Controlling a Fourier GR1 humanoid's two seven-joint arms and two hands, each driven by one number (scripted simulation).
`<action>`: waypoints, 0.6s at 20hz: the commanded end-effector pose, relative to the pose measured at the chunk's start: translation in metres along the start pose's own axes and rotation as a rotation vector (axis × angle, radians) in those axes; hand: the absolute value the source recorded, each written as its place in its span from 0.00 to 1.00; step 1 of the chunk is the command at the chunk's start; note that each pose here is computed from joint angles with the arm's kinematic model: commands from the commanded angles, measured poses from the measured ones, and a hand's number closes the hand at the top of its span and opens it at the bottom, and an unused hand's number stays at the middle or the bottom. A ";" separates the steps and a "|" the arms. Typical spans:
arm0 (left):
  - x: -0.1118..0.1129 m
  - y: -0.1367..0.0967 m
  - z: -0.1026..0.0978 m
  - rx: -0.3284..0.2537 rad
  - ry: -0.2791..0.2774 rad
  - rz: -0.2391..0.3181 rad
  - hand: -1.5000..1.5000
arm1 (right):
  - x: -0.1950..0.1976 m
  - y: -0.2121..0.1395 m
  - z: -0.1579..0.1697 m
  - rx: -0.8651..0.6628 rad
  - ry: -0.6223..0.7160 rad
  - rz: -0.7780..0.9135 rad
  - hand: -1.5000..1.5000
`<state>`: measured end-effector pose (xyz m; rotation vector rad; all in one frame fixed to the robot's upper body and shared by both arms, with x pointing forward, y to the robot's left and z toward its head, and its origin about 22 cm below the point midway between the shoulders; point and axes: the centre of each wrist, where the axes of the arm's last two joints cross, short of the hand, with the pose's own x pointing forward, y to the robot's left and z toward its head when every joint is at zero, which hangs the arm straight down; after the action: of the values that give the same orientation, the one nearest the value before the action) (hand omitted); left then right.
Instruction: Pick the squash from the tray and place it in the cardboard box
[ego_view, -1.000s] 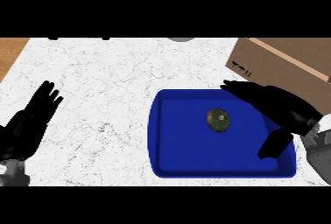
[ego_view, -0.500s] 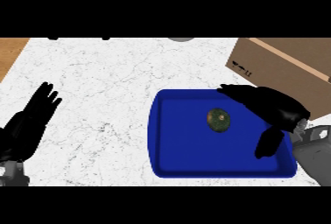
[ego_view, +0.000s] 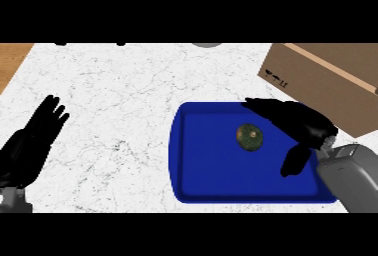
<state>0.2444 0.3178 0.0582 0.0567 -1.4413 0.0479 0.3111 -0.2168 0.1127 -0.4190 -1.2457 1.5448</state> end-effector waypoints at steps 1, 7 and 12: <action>-0.018 -0.005 0.001 -0.003 0.001 -0.002 0.50 | 0.013 -0.007 -0.003 -0.011 -0.020 0.018 0.00; -0.002 -0.001 -0.001 0.003 -0.003 0.016 0.50 | 0.009 0.014 0.001 0.001 -0.009 0.087 0.00; -0.014 -0.006 0.007 -0.012 -0.001 0.005 0.50 | 0.017 0.016 -0.026 0.008 0.022 0.093 0.00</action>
<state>0.2420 0.3131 0.0541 0.0498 -1.4435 0.0536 0.3166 -0.2002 0.1015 -0.4759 -1.2350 1.6023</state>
